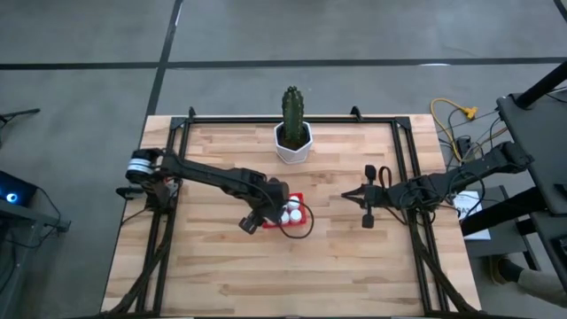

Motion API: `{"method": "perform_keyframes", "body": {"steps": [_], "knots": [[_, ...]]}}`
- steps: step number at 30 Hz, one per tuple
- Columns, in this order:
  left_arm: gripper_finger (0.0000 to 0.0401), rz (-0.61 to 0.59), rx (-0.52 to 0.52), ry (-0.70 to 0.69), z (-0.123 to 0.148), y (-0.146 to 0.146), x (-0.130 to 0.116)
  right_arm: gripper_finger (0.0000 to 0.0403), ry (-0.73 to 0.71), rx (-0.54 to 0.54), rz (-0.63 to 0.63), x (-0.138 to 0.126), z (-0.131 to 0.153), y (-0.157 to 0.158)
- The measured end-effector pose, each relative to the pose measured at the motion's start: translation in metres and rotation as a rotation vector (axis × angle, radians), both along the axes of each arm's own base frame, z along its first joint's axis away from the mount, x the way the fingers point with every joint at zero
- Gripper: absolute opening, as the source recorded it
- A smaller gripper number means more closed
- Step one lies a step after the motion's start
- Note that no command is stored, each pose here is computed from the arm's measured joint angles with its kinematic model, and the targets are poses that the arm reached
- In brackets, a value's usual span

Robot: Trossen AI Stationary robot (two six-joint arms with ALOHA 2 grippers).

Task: Pick and place pill bottles into a basket
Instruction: Put the white pill bottle into the red bin, then return to Home Position

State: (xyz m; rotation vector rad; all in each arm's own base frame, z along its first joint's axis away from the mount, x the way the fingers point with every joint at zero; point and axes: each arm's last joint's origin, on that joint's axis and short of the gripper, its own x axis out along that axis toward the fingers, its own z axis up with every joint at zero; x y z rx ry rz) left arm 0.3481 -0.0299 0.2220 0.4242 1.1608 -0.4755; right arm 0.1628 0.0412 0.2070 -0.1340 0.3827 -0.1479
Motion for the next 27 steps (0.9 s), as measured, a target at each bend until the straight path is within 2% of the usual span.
{"method": "perform_keyframes", "body": {"steps": [8, 17, 23, 27], "knots": [[0.0197, 0.001, 0.002, 0.014, -0.007, 0.000, 0.004, 0.0008, 0.015, 0.014, -0.008, -0.002, -0.007, -0.001], [0.0199, 0.006, -0.007, -0.008, 0.003, -0.001, 0.006, 0.0008, 0.001, 0.008, -0.003, -0.001, -0.003, 0.000], [0.0200, 0.007, -0.012, -0.056, 0.023, 0.000, -0.001, 0.0008, 0.000, 0.004, -0.002, -0.001, -0.003, 0.000], [0.0200, 0.014, -0.029, -0.137, 0.049, -0.001, -0.011, 0.0008, -0.016, -0.019, 0.010, 0.000, -0.001, 0.000]]}}
